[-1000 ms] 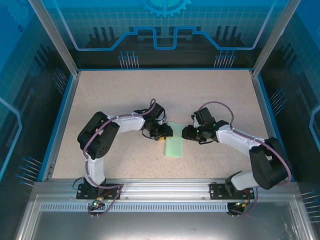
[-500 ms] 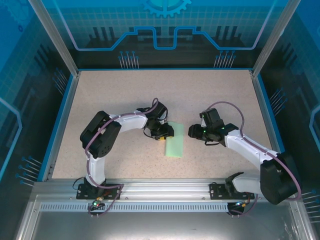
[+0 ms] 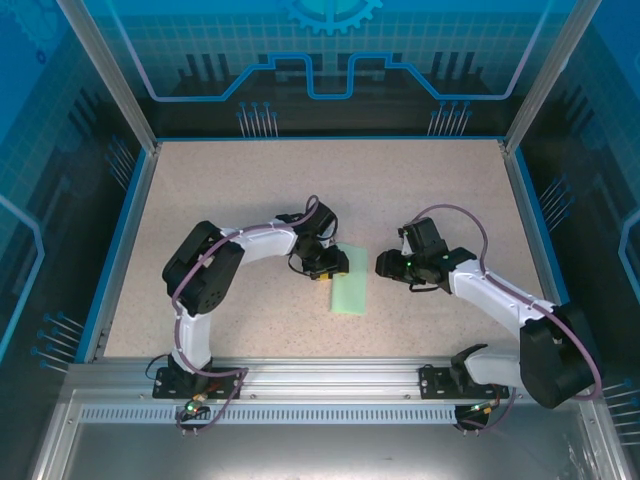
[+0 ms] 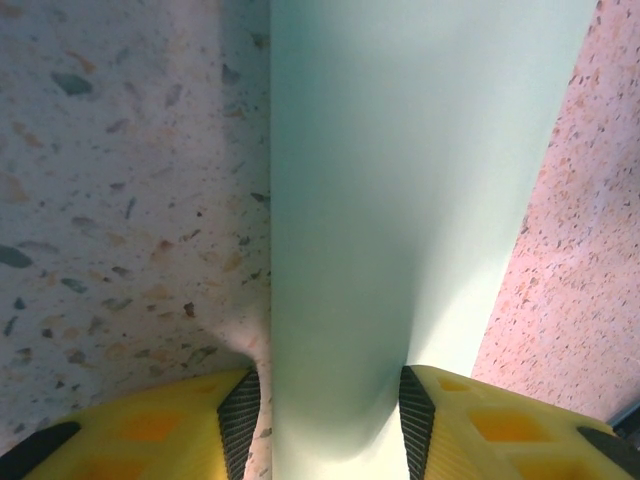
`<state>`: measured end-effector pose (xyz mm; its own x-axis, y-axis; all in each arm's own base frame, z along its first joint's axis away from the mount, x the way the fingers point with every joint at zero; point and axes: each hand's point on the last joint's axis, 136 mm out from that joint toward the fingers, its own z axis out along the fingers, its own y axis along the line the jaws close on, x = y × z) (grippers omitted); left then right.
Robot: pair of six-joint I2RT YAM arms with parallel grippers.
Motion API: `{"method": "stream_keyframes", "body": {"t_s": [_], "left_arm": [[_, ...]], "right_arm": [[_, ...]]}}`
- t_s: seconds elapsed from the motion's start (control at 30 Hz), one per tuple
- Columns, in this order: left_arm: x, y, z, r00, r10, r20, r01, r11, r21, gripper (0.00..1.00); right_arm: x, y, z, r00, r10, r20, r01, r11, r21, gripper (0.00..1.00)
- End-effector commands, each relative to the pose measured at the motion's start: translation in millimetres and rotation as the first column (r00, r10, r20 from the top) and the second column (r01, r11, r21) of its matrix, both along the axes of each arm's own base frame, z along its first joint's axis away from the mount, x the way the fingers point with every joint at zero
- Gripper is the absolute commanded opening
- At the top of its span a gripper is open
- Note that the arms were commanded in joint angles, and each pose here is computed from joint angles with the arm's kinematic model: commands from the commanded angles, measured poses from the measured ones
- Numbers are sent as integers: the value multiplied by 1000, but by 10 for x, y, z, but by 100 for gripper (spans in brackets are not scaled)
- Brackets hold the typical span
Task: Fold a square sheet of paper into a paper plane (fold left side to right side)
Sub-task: First fold in half a square sheet of paper at the center of the table, then hold the paper at the center of the table.
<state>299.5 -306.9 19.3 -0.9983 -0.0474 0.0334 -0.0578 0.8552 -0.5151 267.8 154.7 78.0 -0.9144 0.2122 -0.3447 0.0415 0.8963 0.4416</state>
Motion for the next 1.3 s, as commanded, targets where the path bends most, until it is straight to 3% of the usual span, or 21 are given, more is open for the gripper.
{"method": "stream_keyframes", "body": {"t_s": [0.0,0.83,1.13,1.27], "left_arm": [[-134,15,-367,999,-41,-33,44,995,84,47],[-154,35,-403,998,-55,-40,59,992,116,47],[-160,37,-412,998,-57,-42,61,991,120,47],[-154,38,-408,998,-57,-41,62,991,121,47]], "right_arm": [[-26,6,-57,1000,-4,-31,4,1000,19,47],[-23,207,-161,996,46,-70,-41,997,67,46],[68,516,-254,993,78,-91,-59,979,193,15],[107,625,-338,988,106,-110,-85,980,181,9]]}}
